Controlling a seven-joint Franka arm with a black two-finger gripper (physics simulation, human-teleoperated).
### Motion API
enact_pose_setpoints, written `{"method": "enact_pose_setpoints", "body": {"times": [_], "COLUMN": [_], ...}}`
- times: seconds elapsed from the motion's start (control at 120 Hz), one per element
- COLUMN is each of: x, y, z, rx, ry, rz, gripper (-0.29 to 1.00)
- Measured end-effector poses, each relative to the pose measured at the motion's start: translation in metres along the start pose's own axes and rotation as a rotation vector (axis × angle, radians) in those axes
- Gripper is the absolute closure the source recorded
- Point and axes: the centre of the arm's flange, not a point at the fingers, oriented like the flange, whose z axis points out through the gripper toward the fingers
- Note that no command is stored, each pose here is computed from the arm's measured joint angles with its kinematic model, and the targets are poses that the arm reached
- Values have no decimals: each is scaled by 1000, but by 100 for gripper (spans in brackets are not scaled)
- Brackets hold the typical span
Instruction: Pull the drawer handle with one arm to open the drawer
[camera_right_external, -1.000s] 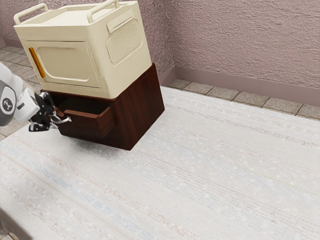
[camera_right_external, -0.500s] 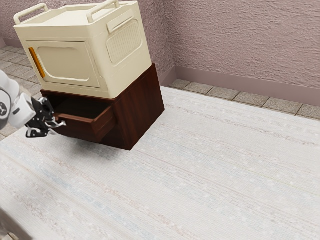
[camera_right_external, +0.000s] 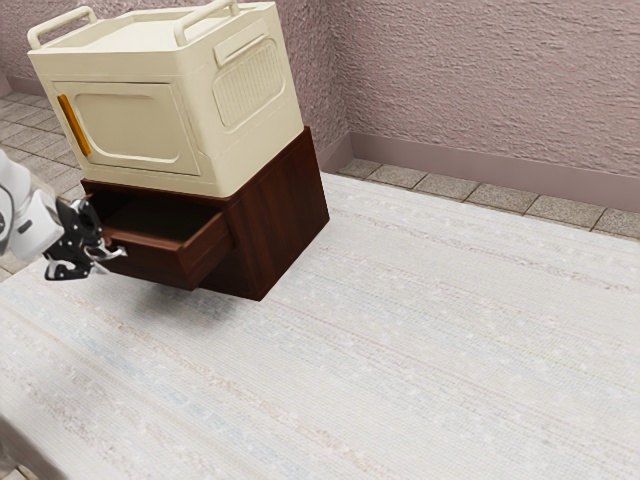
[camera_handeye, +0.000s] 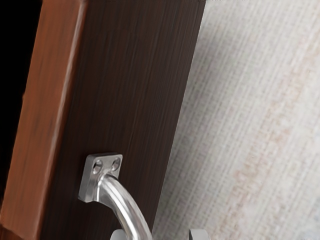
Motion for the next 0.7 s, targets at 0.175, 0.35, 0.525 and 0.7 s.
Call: {"method": "enact_pose_setpoints", "body": {"times": [0.175, 0.35, 0.525, 0.7], "x": [-14, -15, -13, -26], "y": [8, 15, 25, 33], "z": [-8, -9, -17, -48], "rx": [2, -5, -3, 35], "ry": [0, 5, 17, 26], "rz": [-22, -25, -24, -43], "gripper": [60, 60, 62, 60]}}
